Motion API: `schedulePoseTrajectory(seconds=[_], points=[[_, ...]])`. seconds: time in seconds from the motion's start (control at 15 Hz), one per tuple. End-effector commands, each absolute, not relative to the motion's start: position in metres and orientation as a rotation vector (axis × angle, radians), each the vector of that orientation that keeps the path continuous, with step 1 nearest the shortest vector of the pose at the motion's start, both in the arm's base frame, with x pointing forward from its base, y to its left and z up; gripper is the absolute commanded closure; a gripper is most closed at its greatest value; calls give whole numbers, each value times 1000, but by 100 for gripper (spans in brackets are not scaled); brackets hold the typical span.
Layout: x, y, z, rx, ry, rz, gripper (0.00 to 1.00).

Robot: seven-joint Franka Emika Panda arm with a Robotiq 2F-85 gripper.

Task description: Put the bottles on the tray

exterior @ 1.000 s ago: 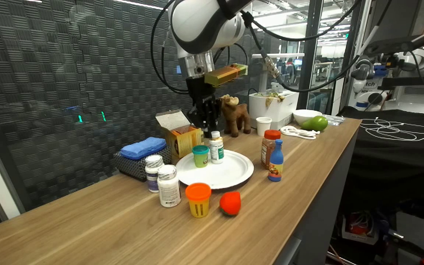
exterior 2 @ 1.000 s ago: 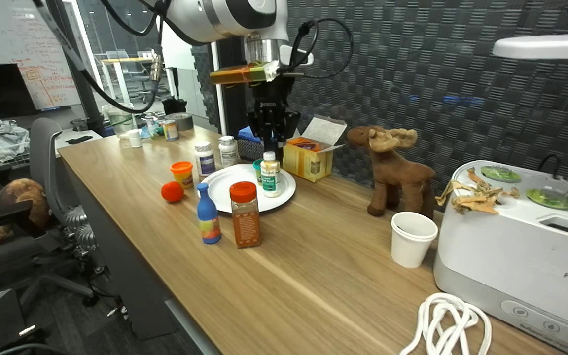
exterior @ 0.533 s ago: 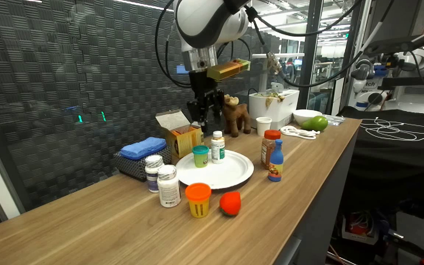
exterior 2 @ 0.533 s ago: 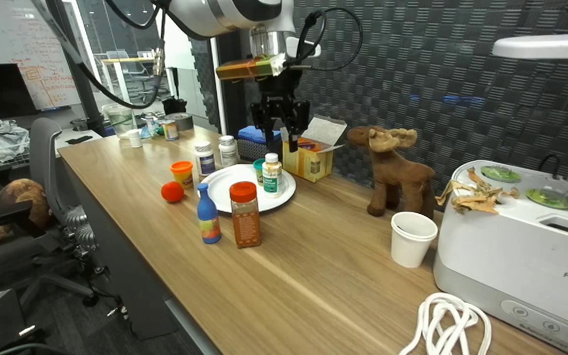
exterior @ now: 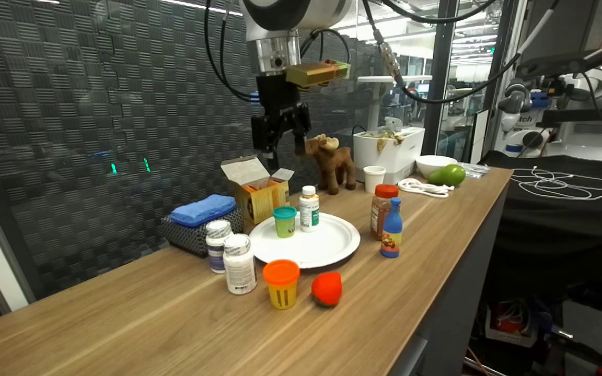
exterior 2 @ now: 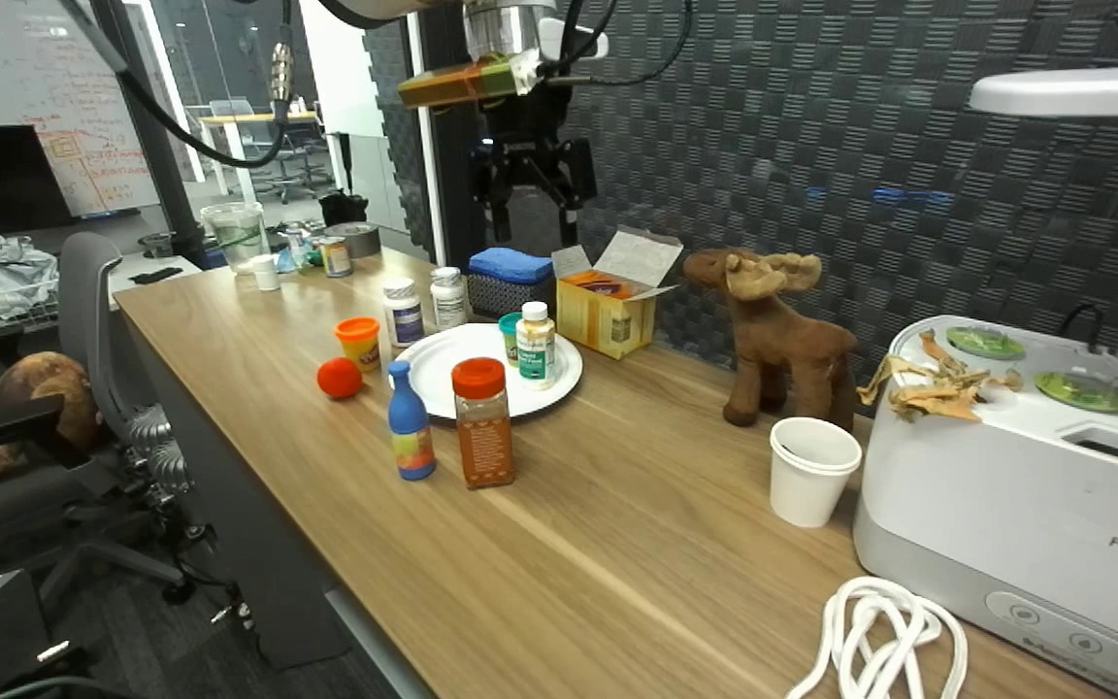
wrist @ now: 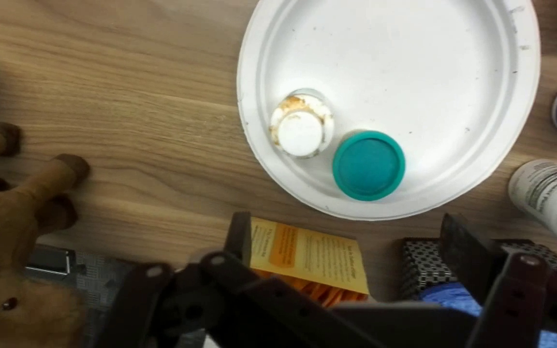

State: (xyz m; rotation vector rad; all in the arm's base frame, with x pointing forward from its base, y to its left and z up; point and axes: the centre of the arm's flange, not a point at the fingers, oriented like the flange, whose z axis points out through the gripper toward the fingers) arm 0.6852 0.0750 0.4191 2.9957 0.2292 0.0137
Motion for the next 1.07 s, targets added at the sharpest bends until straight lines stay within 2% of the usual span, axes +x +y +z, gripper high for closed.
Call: schedulePoseTrajectory(seconds=[0.0, 0.53, 1.0], points=[[684, 113, 423, 3038, 338, 28, 0], [689, 190, 389, 3089, 493, 43, 0], [696, 214, 375, 3107, 551, 44, 0]])
